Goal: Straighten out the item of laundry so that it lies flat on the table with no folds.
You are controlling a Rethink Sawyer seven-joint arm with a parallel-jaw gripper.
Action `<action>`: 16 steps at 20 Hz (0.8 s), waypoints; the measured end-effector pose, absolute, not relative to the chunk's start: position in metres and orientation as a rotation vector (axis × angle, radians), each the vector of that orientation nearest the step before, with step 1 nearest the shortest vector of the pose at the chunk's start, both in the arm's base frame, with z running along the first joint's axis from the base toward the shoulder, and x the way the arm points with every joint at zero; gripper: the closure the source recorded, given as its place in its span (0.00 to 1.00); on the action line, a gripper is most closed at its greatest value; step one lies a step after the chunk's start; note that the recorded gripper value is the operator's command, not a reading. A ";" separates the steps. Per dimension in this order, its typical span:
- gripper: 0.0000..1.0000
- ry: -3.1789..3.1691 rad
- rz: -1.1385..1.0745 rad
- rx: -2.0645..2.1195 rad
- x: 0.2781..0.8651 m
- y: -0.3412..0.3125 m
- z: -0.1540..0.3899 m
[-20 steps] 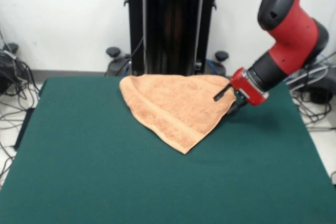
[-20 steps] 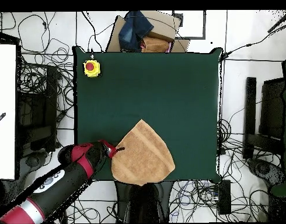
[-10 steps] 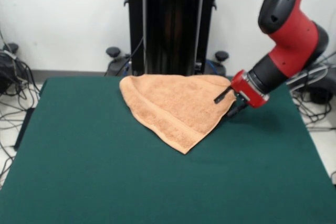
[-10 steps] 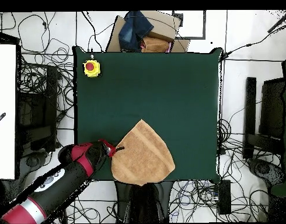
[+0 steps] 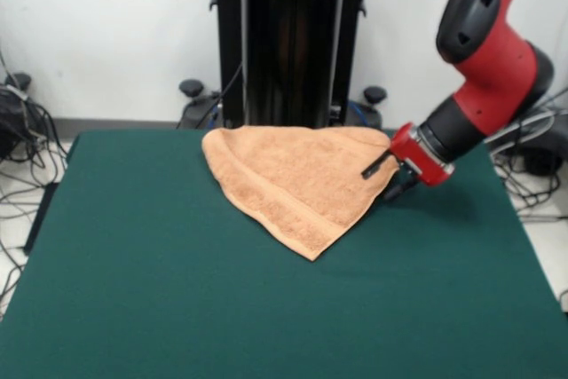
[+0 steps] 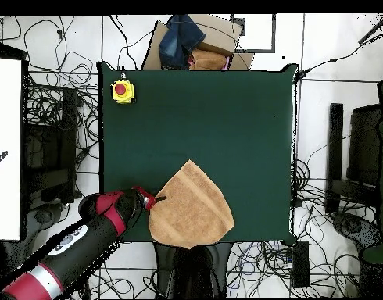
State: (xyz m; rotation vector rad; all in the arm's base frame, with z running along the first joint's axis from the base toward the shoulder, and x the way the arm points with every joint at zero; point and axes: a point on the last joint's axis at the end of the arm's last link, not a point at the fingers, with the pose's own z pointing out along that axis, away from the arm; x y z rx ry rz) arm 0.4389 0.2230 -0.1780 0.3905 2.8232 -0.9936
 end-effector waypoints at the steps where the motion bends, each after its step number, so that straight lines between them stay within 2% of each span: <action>1: 0.00 2.824 -0.997 0.390 0.438 0.222 -0.179; 16: 0.00 2.825 -0.999 0.418 0.442 0.214 -0.179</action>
